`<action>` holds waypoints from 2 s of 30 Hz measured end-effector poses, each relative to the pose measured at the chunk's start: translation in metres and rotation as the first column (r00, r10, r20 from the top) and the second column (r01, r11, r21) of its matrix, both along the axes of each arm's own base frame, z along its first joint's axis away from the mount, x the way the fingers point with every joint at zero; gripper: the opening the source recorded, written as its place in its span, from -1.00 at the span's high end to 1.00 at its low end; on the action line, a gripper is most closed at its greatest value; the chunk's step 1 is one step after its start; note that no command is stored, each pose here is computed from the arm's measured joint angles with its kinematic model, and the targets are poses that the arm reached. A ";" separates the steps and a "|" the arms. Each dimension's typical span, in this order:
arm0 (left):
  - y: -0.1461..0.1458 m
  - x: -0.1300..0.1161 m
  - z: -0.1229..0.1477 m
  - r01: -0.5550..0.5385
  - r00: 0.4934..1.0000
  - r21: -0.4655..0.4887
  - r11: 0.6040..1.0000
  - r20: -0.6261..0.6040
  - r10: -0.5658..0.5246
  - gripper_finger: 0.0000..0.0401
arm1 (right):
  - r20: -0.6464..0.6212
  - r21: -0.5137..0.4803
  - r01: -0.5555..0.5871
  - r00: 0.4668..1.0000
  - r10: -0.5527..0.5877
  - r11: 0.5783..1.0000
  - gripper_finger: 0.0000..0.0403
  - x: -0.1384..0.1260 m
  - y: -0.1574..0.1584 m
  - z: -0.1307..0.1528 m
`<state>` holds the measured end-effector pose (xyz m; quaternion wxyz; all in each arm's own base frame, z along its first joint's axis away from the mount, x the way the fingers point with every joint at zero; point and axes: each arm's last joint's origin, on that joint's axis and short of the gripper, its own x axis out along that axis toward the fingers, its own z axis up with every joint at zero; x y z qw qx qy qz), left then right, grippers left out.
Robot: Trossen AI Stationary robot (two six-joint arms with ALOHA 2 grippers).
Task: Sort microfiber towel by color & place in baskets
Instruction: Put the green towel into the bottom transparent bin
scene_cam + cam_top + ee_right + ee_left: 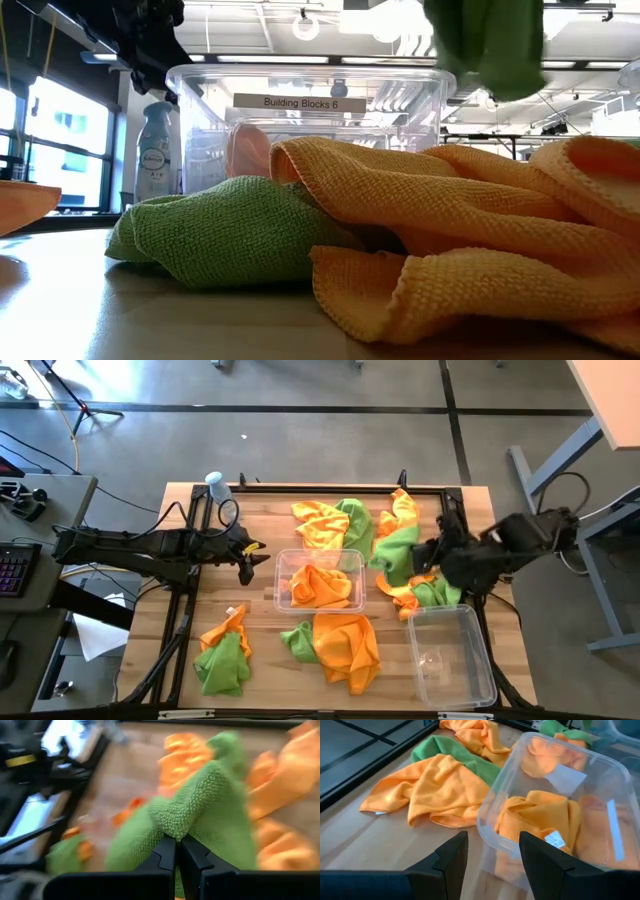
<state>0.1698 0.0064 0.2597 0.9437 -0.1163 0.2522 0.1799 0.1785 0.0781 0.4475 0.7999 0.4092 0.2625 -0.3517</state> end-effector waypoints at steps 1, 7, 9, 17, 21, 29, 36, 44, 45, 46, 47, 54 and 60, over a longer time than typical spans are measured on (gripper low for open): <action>0.000 0.000 0.000 0.001 1.000 -0.001 1.000 0.000 -0.001 0.16 | 0.017 0.017 -0.023 1.000 0.023 1.000 1.00 0.002 0.007 0.004; 0.000 0.000 0.000 0.003 1.000 -0.002 1.000 -0.006 -0.003 0.16 | 0.024 0.185 -0.120 0.993 0.118 0.975 1.00 0.012 0.044 0.017; 0.000 -0.001 -0.001 0.010 1.000 -0.006 1.000 -0.010 -0.010 0.16 | -0.009 0.266 -0.139 0.989 0.146 0.954 1.00 0.015 0.055 0.014; -0.002 0.000 -0.001 0.069 0.997 -0.006 0.998 -0.017 -0.069 0.16 | -0.288 0.637 -0.097 0.890 0.353 0.765 1.00 0.005 0.104 -0.009; -0.002 0.000 -0.001 0.070 0.997 -0.005 0.998 -0.017 -0.070 0.16 | -0.369 0.716 -0.018 0.839 0.401 0.697 1.00 -0.009 0.121 -0.011; -0.002 0.000 -0.001 0.082 0.996 0.014 0.997 -0.023 -0.082 0.16 | -0.471 0.748 0.136 0.798 0.376 0.649 1.00 -0.033 0.139 -0.011; -0.002 0.000 -0.001 0.082 0.996 0.014 0.997 -0.023 -0.082 0.16 | -0.550 0.764 0.212 0.708 0.443 0.609 1.00 -0.039 0.148 -0.013; -0.002 0.000 -0.001 0.078 0.997 0.009 0.997 -0.020 -0.078 0.16 | -0.351 0.649 0.005 0.890 0.293 0.761 1.00 -0.028 0.142 -0.018; -0.002 0.000 -0.001 0.078 0.997 0.009 0.997 -0.020 -0.078 0.16 | -0.346 0.618 -0.007 0.895 0.280 0.786 1.00 -0.024 0.141 -0.023; -0.002 0.000 -0.001 0.078 0.997 0.009 0.997 -0.020 -0.078 0.16 | -0.356 0.591 -0.020 0.890 0.284 0.806 1.00 -0.021 0.140 -0.029; -0.002 0.000 -0.001 0.078 0.997 0.009 0.997 -0.020 -0.078 0.16 | -0.376 0.570 -0.032 0.878 0.296 0.821 1.00 -0.019 0.141 -0.036; -0.002 0.000 -0.001 0.078 0.997 0.008 0.997 -0.019 -0.077 0.16 | -0.631 0.531 -0.039 0.649 0.425 0.847 1.00 -0.014 0.140 -0.097; -0.002 0.000 0.000 0.080 0.997 0.006 0.997 -0.016 -0.080 0.16 | -0.661 0.472 -0.244 0.537 0.524 0.847 1.00 -0.014 0.136 -0.122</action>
